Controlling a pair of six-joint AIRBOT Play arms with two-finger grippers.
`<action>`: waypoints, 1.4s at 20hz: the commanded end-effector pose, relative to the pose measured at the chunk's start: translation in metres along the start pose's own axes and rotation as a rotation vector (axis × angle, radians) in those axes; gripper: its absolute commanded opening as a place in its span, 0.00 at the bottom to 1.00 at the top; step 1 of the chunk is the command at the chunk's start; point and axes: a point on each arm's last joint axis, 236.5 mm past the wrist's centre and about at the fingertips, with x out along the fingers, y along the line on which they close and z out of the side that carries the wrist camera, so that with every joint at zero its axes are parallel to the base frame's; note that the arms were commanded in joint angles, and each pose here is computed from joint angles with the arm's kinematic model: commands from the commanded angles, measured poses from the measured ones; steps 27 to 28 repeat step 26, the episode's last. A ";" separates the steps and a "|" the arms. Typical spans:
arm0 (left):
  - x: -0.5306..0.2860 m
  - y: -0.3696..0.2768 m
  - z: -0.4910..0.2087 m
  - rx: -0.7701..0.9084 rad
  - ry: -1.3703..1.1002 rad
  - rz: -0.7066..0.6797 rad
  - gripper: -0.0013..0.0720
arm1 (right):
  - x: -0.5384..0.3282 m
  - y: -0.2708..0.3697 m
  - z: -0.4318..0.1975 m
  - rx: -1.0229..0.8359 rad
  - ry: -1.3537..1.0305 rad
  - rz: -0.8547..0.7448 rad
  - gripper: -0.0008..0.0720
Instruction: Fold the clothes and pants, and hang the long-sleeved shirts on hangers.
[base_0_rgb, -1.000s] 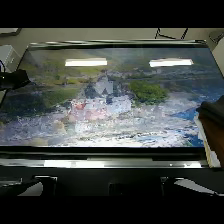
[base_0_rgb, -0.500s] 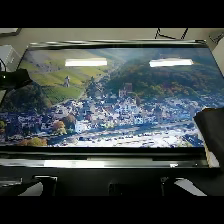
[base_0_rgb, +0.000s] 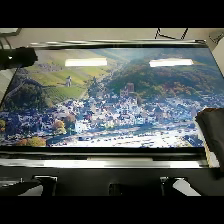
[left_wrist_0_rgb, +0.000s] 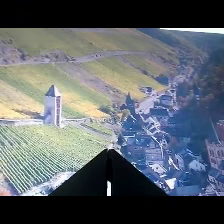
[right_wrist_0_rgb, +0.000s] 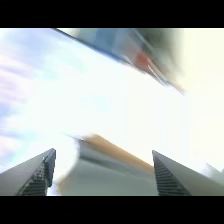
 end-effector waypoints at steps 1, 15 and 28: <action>0.026 0.018 -0.016 0.087 0.088 0.226 0.05 | 0.004 0.170 -0.045 -0.185 0.101 0.320 0.92; 0.059 0.017 -0.197 0.100 0.660 0.197 0.98 | 0.005 0.263 -0.366 -0.623 0.959 0.349 0.94; 0.059 0.017 -0.198 0.100 0.663 0.198 0.98 | 0.005 0.263 -0.366 -0.622 0.960 0.350 0.94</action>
